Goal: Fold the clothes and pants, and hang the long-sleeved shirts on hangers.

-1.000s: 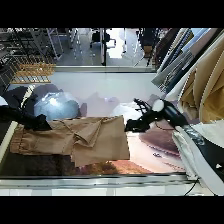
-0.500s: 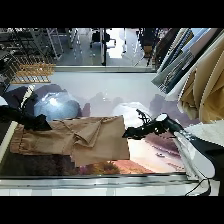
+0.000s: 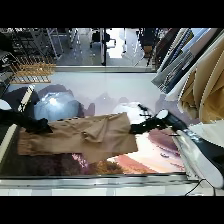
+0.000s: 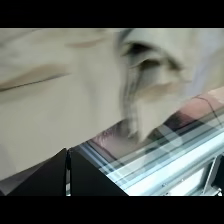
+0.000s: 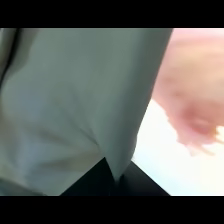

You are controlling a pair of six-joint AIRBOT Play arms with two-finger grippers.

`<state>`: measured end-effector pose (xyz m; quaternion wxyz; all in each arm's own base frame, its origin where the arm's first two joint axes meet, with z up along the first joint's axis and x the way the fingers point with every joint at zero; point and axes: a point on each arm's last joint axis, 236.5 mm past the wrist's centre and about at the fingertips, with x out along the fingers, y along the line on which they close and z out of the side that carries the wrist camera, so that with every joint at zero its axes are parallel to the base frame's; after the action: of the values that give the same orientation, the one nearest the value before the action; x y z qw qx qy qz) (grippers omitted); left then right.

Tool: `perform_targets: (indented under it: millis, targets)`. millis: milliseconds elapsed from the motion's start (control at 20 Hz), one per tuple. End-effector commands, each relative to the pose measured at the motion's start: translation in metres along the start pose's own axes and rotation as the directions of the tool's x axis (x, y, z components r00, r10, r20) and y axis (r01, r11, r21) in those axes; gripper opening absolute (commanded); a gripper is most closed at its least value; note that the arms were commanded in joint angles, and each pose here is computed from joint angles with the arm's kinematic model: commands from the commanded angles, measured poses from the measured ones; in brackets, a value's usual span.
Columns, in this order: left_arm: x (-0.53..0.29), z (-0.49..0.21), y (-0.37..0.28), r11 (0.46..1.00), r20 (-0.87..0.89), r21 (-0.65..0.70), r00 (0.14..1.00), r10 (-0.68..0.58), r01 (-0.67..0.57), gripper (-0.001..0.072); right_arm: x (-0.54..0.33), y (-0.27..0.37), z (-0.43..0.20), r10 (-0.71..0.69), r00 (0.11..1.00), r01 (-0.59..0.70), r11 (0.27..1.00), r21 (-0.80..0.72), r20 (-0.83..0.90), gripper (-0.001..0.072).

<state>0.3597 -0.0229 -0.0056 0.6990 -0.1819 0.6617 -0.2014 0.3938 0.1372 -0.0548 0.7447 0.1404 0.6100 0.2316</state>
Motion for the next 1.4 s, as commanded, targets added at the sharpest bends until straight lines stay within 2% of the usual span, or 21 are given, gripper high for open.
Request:
perform_targets:
  millis: [0, 250, 350, 500, 650, 800, 950, 1150, 1200, 1250, 1300, 1350]
  targets:
    - [0.038, -0.015, 0.019, 1.000, -0.012, -0.012, 1.000, 0.028, -0.028, 0.0007, -0.088, -0.054, 0.000, -0.266, 0.960, 0.256, 0.960, 0.114, 0.083, 0.0019]
    - [0.079, 0.006, 0.014, 0.996, 0.088, 0.028, 0.992, 0.087, -0.090, 0.0007, -0.145, 0.001, 0.005, -0.239, 0.950, 0.215, 0.968, 0.132, 0.203, 0.0019]
    - [0.091, 0.013, 0.013, 0.991, 0.102, 0.043, 0.988, 0.119, -0.124, 0.0006, -0.153, 0.056, 0.022, -0.175, 0.952, 0.167, 0.985, 0.050, 0.250, 0.0019]
    - [0.087, 0.020, 0.013, 0.990, 0.122, 0.003, 0.983, 0.139, -0.140, 0.0007, -0.152, 0.170, 0.039, -0.028, 0.950, 0.081, 0.984, -0.159, 0.312, 0.0019]
    - [0.020, 0.028, -0.010, 0.993, 0.163, 0.034, 0.981, 0.108, -0.114, 0.0007, -0.101, 0.270, 0.034, 0.092, 0.963, 0.002, 0.938, -0.347, 0.254, 0.0019]
    - [-0.061, 0.011, -0.033, 0.992, 0.216, 0.044, 0.971, 0.102, -0.114, 0.0007, -0.007, 0.342, 0.026, 0.161, 0.974, -0.074, 0.894, -0.442, 0.162, 0.0019]
    - [-0.106, -0.016, -0.042, 0.992, 0.269, -0.006, 0.956, 0.122, -0.125, 0.0007, 0.086, 0.379, 0.020, 0.183, 0.981, -0.129, 0.869, -0.478, 0.068, 0.0019]
    - [-0.119, -0.023, -0.050, 0.991, 0.301, 0.000, 0.945, 0.129, -0.135, 0.0007, 0.145, 0.392, 0.000, 0.260, 0.965, -0.247, 0.854, -0.457, -0.036, 0.0023]
    - [-0.118, -0.023, -0.049, 0.991, 0.298, -0.002, 0.946, 0.130, -0.135, 0.0007, 0.147, 0.391, -0.008, 0.282, 0.957, -0.283, 0.834, -0.474, -0.075, 0.0087]
    - [-0.117, -0.023, -0.048, 0.991, 0.296, -0.004, 0.947, 0.129, -0.134, 0.0007, 0.144, 0.397, -0.014, 0.313, 0.944, -0.321, 0.806, -0.497, -0.104, 0.0350]
    - [-0.116, -0.022, -0.047, 0.991, 0.290, -0.006, 0.948, 0.128, -0.132, 0.0007, 0.134, 0.402, -0.011, 0.340, 0.935, -0.342, 0.775, -0.531, -0.105, 0.0551]
    - [-0.114, -0.022, -0.046, 0.991, 0.286, -0.008, 0.950, 0.127, -0.130, 0.0007, 0.119, 0.405, -0.003, 0.351, 0.932, -0.336, 0.760, -0.557, -0.084, 0.0606]
